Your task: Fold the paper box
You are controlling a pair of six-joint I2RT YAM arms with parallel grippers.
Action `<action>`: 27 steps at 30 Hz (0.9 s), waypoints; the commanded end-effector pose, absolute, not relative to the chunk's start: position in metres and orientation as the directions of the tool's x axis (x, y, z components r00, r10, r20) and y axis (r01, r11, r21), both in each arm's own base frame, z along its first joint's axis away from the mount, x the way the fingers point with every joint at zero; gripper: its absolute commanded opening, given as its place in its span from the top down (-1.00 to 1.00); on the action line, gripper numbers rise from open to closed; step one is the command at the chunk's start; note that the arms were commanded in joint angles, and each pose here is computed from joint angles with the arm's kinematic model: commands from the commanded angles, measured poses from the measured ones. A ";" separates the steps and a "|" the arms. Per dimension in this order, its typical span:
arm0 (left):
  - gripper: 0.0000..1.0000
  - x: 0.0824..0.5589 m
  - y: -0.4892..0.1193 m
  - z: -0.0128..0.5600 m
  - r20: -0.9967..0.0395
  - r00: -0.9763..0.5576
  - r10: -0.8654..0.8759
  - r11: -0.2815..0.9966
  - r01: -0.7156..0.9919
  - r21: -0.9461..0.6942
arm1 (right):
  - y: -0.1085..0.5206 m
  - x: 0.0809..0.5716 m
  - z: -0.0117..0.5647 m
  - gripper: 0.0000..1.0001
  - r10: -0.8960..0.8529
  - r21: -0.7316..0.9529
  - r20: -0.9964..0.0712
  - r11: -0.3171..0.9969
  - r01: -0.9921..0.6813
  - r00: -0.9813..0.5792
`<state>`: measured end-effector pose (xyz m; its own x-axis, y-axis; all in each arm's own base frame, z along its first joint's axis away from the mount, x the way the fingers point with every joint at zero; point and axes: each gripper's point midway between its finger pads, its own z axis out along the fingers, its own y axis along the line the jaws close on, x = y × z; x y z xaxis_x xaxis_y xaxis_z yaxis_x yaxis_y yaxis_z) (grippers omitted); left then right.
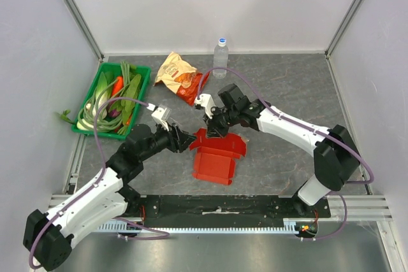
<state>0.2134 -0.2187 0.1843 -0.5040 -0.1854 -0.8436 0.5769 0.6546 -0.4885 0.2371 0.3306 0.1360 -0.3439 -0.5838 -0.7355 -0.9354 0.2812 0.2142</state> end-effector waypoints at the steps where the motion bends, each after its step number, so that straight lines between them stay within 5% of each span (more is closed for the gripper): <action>1: -0.05 0.225 -0.226 0.216 -0.907 -0.374 -0.195 0.667 0.627 -0.402 | 0.340 0.251 0.145 1.00 -0.613 0.113 -0.760 0.202 -0.973 -0.216; 19: 0.25 0.249 -0.235 0.185 -0.938 -0.341 -0.058 0.807 0.537 -0.245 | 0.352 0.246 0.136 1.00 -0.616 0.154 -0.764 0.114 -0.981 -0.191; 27: 0.72 0.248 -0.238 0.180 -0.943 -0.332 -0.035 0.803 0.552 -0.225 | 0.362 0.252 0.142 1.00 -0.589 0.175 -0.778 0.129 -0.976 -0.217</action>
<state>0.2371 -0.2344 0.1543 -0.4281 -0.0156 -0.9036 0.5332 0.8029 -0.2665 0.2434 0.3446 0.1215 -0.2425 -0.6368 -0.7319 -0.9701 0.1505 0.1905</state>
